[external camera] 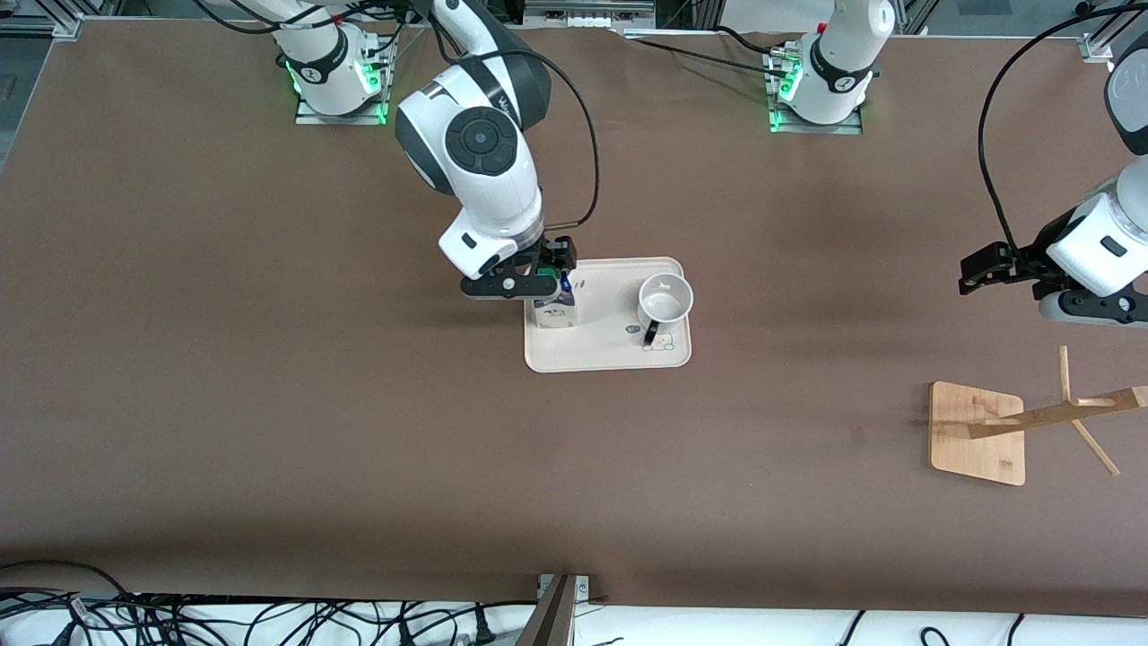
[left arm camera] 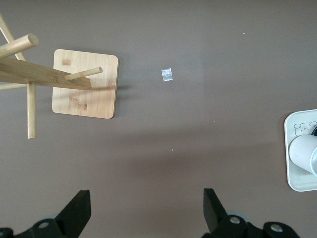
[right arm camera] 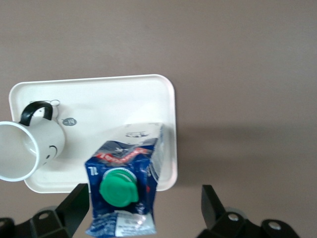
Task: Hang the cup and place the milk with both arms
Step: 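Move the right gripper over the milk carton on the tray, then close the right gripper on the blue milk carton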
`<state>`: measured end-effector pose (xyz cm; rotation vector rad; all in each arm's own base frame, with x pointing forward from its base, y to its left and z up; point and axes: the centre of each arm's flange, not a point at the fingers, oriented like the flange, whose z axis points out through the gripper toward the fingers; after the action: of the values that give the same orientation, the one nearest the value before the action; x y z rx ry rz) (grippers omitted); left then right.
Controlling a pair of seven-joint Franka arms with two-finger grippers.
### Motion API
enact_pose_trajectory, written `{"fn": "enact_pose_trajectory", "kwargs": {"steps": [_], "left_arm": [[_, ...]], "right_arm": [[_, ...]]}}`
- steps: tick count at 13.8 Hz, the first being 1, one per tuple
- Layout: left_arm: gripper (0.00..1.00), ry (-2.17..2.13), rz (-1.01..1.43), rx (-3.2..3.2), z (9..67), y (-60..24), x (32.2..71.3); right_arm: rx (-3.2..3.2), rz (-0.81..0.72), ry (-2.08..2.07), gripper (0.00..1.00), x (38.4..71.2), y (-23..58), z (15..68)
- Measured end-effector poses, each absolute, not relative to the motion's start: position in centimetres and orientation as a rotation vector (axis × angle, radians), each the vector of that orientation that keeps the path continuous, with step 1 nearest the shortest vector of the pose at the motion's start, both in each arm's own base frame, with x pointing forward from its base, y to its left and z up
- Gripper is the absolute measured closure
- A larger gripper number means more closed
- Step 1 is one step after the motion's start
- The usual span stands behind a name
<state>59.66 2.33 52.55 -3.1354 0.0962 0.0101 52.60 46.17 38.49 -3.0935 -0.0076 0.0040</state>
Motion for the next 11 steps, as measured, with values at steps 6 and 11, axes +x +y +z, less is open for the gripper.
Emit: {"fn": "enact_pose_trajectory", "kwargs": {"steps": [6, 11], "left_arm": [[0.00, 0.095, 0.012, -3.135, 52.5, 2.4, 59.7], [0.00, 0.095, 0.020, -3.136, 52.2, 2.4, 59.6]], "right_arm": [[-3.081, -0.016, -0.096, 0.00, 51.8, 47.9, 37.5], [-3.084, -0.022, -0.149, 0.00, 52.0, 47.7, 37.4]]}}
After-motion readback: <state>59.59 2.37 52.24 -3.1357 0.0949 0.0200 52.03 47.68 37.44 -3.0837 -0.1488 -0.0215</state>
